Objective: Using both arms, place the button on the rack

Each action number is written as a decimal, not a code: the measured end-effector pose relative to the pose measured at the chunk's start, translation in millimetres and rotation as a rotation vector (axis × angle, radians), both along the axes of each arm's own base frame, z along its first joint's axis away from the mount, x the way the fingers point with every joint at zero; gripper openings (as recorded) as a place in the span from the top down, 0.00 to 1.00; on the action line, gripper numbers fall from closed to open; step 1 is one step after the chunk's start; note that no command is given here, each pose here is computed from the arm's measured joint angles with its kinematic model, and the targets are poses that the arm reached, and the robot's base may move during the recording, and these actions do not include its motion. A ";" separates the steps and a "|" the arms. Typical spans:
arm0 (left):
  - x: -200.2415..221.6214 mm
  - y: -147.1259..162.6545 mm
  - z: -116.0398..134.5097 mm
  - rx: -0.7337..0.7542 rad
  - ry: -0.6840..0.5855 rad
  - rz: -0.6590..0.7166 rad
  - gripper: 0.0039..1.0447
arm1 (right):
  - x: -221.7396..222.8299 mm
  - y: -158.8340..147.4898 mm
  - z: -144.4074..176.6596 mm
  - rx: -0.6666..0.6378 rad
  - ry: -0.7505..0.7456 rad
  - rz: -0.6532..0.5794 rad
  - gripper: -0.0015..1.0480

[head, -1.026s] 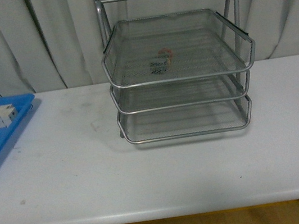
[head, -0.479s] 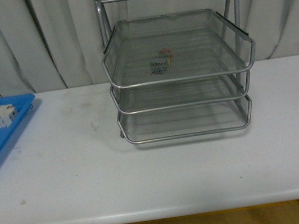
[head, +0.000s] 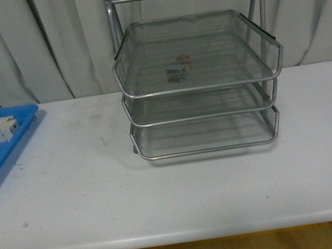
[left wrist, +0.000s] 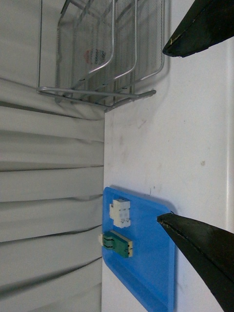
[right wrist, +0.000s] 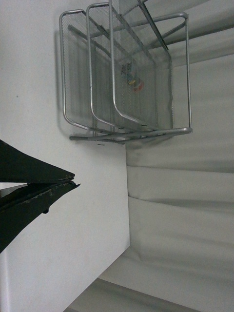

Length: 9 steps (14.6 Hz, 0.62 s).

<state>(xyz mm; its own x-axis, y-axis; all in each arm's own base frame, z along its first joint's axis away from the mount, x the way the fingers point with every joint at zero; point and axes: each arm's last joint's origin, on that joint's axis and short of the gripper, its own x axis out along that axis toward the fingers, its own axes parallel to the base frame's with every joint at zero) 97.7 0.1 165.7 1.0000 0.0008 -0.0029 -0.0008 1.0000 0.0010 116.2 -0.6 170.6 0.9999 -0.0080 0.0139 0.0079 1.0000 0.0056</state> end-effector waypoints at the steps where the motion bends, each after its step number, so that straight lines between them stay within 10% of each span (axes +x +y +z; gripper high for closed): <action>1: 0.0 0.0 0.0 0.000 0.000 0.000 0.06 | -1.6 0.0 0.0 0.000 0.000 0.000 0.98; 9: 0.0 0.0 0.1 0.000 -0.002 0.000 0.06 | -19.0 0.2 -4.3 0.000 0.015 0.003 0.98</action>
<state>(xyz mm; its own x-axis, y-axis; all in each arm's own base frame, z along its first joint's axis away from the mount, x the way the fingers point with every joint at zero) 97.7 0.1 165.8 1.0000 0.0004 -0.0013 -0.0004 1.0000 0.0010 97.2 -0.5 166.3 1.0000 -0.0050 -0.0013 0.0050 1.0000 0.0051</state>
